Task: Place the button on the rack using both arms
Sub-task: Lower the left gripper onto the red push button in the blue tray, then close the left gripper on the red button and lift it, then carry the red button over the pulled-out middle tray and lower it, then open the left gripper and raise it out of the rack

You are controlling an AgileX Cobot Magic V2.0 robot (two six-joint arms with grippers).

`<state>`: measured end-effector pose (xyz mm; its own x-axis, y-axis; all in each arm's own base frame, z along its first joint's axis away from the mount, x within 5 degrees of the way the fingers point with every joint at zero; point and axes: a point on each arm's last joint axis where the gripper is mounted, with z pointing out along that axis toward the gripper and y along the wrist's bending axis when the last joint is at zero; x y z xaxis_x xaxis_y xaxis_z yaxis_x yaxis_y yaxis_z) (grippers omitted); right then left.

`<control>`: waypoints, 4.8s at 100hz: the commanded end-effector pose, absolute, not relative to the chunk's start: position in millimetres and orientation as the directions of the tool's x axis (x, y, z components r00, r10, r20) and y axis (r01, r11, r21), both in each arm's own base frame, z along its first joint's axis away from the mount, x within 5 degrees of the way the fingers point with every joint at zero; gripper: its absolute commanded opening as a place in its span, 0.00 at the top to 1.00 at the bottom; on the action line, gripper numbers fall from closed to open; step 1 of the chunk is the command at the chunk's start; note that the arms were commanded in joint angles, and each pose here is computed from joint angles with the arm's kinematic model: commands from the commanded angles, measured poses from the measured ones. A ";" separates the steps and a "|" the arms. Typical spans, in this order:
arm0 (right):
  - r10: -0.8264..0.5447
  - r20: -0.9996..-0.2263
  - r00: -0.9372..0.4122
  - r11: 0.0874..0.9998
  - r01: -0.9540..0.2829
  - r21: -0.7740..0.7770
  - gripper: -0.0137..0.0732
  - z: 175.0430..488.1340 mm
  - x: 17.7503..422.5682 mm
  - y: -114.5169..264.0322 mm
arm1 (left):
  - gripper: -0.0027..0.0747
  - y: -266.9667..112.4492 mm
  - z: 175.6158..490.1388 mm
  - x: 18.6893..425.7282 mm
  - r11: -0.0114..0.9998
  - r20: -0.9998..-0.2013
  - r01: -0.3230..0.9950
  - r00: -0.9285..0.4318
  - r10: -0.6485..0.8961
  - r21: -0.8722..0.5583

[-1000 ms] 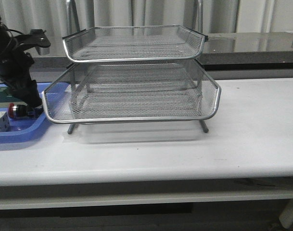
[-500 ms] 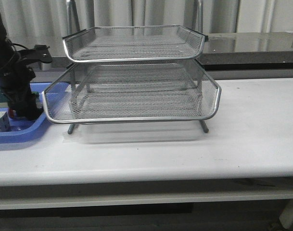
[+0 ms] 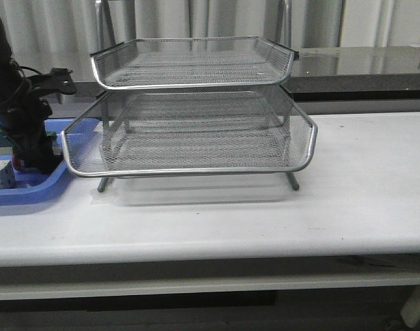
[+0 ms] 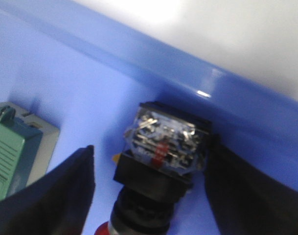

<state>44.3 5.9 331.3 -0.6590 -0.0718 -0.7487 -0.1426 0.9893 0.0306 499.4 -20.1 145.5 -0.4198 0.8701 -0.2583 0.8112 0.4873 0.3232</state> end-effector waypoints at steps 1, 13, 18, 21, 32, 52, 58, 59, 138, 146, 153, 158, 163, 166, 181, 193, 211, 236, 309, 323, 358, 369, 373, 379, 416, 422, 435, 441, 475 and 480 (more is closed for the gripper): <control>-0.070 -0.792 -0.606 0.989 -0.144 0.023 0.92 341.6 47.4 5.9 | 0.52 -21.0 171.2 503.3 0.491 -0.298 0.778 -0.398 0.868 0.392; -0.070 -0.792 -0.606 0.989 -0.144 0.023 0.92 341.6 47.4 5.9 | 0.70 -21.0 171.2 503.2 0.491 -0.297 0.779 -0.399 0.868 0.391; -0.070 -0.792 -0.606 0.989 -0.144 0.023 0.92 341.6 47.4 5.9 | 0.75 -21.0 171.4 502.9 0.491 -0.295 0.781 -0.400 0.868 0.387; -0.070 -0.792 -0.606 0.989 -0.144 0.023 0.92 341.6 47.4 5.9 | 0.78 -21.0 172.3 503.2 0.491 -0.296 0.780 -0.399 0.868 0.388; -0.070 -0.792 -0.606 0.989 -0.144 0.023 0.92 341.6 47.4 5.9 | 0.86 -21.1 179.3 503.9 0.487 -0.289 0.787 -0.398 0.870 0.380; -0.070 -0.792 -0.607 0.989 -0.144 0.023 0.92 341.5 47.4 5.8 | 0.93 -21.9 213.7 504.4 0.480 -0.278 0.805 -0.400 0.873 0.349; -0.070 -0.792 -0.607 0.989 -0.144 0.023 0.92 341.5 47.4 5.8 | 0.94 -22.2 227.8 504.6 0.489 -0.282 0.803 -0.409 0.868 0.342; -0.070 -0.792 -0.607 0.989 -0.144 0.023 0.92 341.5 47.4 5.8 | 0.95 -22.2 229.6 504.7 0.494 -0.285 0.800 -0.413 0.865 0.341; -0.070 -0.791 -0.608 0.989 -0.144 0.023 0.92 341.4 47.3 5.8 | 0.96 -28.9 414.3 442.4 0.668 -0.516 0.604 -0.440 0.735 0.435; -0.070 -0.791 -0.608 0.989 -0.144 0.023 0.92 341.4 47.3 5.8 | 0.96 -34.2 429.7 431.2 0.668 -0.538 0.595 -0.417 0.733 0.448; -0.070 -0.791 -0.608 0.989 -0.144 0.023 0.92 341.4 47.3 5.8 | 0.96 -41.7 440.2 421.5 0.670 -0.559 0.593 -0.401 0.726 0.446; -0.070 -0.791 -0.608 0.989 -0.144 0.023 0.92 341.4 47.3 5.8 | 0.96 -47.8 446.5 414.1 0.663 -0.568 0.601 -0.382 0.729 0.446; -0.070 -0.791 -0.608 0.989 -0.144 0.023 0.92 341.4 47.3 5.8 | 0.96 -54.8 451.8 406.5 0.655 -0.578 0.613 -0.363 0.731 0.443; -0.070 -0.791 -0.608 0.989 -0.144 0.023 0.92 341.4 47.3 5.8 | 0.96 -59.4 453.6 402.5 0.648 -0.580 0.622 -0.354 0.733 0.440; -0.070 -0.791 -0.608 0.989 -0.144 0.023 0.92 341.4 47.3 5.8 | 0.96 -85.4 459.5 379.1 0.599 -0.576 0.673 -0.305 0.759 0.433; -0.070 -0.791 -0.608 0.989 -0.144 0.023 0.92 341.4 47.3 5.8 | 0.96 -107.1 457.8 360.5 0.551 -0.563 0.723 -0.270 0.781 0.418; -0.070 -0.791 -0.608 0.989 -0.144 0.023 0.92 341.4 47.3 5.8 | 0.96 -139.5 446.8 336.4 0.468 -0.543 0.799 -0.219 0.811 0.376; -0.070 -0.791 -0.608 0.989 -0.144 0.023 0.92 341.4 47.3 5.8 | 0.96 -184.3 415.1 318.2 0.345 -0.499 0.892 -0.166 0.850 0.291; -0.070 -0.791 -0.608 0.989 -0.144 0.023 0.92 341.4 47.3 5.8 | 0.96 -213.7 348.9 325.2 0.333 -0.520 0.891 -0.135 0.843 0.309; -0.070 -0.791 -0.608 0.989 -0.144 0.023 0.92 341.4 47.3 5.8 | 0.96 -214.8 339.7 327.5 0.343 -0.527 0.885 -0.137 0.839 0.315; -0.070 -0.791 -0.608 0.989 -0.144 0.023 0.92 341.4 47.3 5.8 | 0.95 -225.9 304.1 342.3 0.339 -0.495 0.908 -0.183 0.849 0.246; -0.070 -0.791 -0.608 0.989 -0.144 0.023 0.92 341.4 47.3 5.8 | 0.91 -226.0 303.4 342.6 0.339 -0.494 0.908 -0.184 0.850 0.245; -0.070 -0.791 -0.608 0.989 -0.144 0.023 0.92 341.4 47.3 5.8 | 0.86 -226.0 303.4 342.6 0.339 -0.494 0.908 -0.184 0.850 0.245; -0.070 -0.791 -0.608 0.989 -0.144 0.023 0.92 341.4 47.3 5.8 | 0.78 -226.0 303.4 342.6 0.339 -0.494 0.908 -0.184 0.850 0.245; -0.070 -0.791 -0.608 0.989 -0.144 0.023 0.92 341.4 47.3 5.8 | 0.34 -226.1 303.5 342.7 0.344 -0.497 0.907 -0.188 0.847 0.244; -0.070 -0.791 -0.608 0.989 -0.144 0.023 0.92 341.4 47.3 5.8 | 0.34 -226.1 303.5 342.7 0.348 -0.498 0.906 -0.192 0.846 0.242; -0.070 -0.791 -0.608 0.989 -0.144 0.023 0.92 341.4 47.3 5.8 | 0.34 -224.0 311.3 339.1 0.387 -0.515 0.895 -0.229 0.826 0.223; -0.070 -0.791 -0.608 0.989 -0.144 0.023 0.92 341.4 47.3 5.8 | 0.34 -220.9 320.3 333.7 0.386 -0.519 0.895 -0.225 0.824 0.225; -0.070 -0.791 -0.608 0.989 -0.144 0.023 0.92 341.4 47.3 5.8 | 0.34 -177.2 384.1 302.3 0.520 -0.595 0.829 -0.315 0.739 0.207; -0.070 -0.791 -0.608 0.989 -0.144 0.023 0.92 341.4 47.3 5.8 | 0.34 -165.1 392.8 300.9 0.560 -0.615 0.802 -0.339 0.712 0.207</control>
